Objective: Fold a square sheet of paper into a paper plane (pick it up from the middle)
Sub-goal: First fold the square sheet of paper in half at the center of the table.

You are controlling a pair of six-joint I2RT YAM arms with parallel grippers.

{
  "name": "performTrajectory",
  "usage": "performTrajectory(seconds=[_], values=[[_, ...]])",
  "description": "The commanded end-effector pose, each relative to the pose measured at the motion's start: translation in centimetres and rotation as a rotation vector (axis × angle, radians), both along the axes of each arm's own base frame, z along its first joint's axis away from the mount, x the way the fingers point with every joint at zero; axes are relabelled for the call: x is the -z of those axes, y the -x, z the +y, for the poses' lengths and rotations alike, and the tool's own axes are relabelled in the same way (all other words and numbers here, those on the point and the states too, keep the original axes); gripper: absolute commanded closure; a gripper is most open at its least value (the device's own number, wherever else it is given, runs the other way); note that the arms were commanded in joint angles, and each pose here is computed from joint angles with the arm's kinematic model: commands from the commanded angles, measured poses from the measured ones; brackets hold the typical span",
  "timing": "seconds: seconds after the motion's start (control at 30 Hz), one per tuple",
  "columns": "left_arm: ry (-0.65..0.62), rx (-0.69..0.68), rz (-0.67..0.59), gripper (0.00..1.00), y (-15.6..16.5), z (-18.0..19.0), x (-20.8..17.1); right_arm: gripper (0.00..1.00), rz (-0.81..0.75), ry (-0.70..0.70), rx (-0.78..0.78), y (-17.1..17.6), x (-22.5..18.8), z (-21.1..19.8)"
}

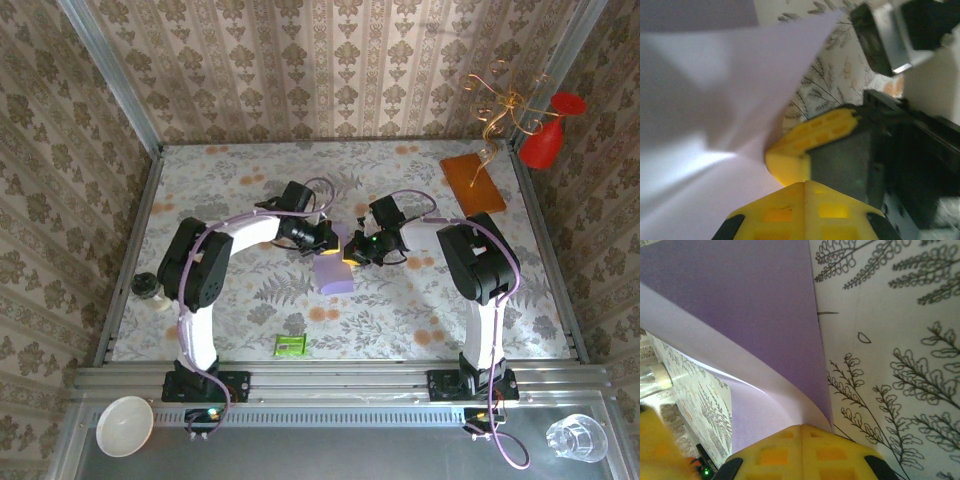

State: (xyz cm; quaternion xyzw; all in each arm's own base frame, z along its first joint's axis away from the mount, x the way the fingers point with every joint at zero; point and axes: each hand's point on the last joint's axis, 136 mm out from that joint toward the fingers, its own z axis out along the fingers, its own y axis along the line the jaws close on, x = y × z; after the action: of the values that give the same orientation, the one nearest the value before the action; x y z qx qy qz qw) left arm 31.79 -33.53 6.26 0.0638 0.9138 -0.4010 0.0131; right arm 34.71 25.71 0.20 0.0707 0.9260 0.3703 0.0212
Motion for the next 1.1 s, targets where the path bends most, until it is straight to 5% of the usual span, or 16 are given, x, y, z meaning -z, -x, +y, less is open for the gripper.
performTrajectory(seconds=[0.0,0.27,0.47,0.7,0.87,1.07], values=[[0.0,-0.037,0.048,0.96,-1.1,0.8,2.0,0.94,0.295,0.41,0.056,7.5,10.2,-7.6],[-0.057,-0.146,0.105,0.96,-1.8,7.3,5.5,0.94,0.295,0.412,0.063,7.6,10.3,-8.0],[-0.068,-0.222,0.074,0.97,-3.5,11.8,4.5,0.94,0.292,0.412,0.064,7.6,10.4,-8.2],[0.01,-0.093,-0.037,0.96,-2.8,7.0,-0.5,0.94,0.291,0.411,0.061,7.7,10.3,-8.2],[0.04,0.0,-0.014,0.96,-1.7,2.1,0.4,0.94,0.298,0.415,0.06,7.7,10.5,-8.3],[0.059,-0.022,0.012,0.96,-3.2,1.5,2.6,0.94,0.303,0.418,0.062,7.8,10.6,-8.4]])
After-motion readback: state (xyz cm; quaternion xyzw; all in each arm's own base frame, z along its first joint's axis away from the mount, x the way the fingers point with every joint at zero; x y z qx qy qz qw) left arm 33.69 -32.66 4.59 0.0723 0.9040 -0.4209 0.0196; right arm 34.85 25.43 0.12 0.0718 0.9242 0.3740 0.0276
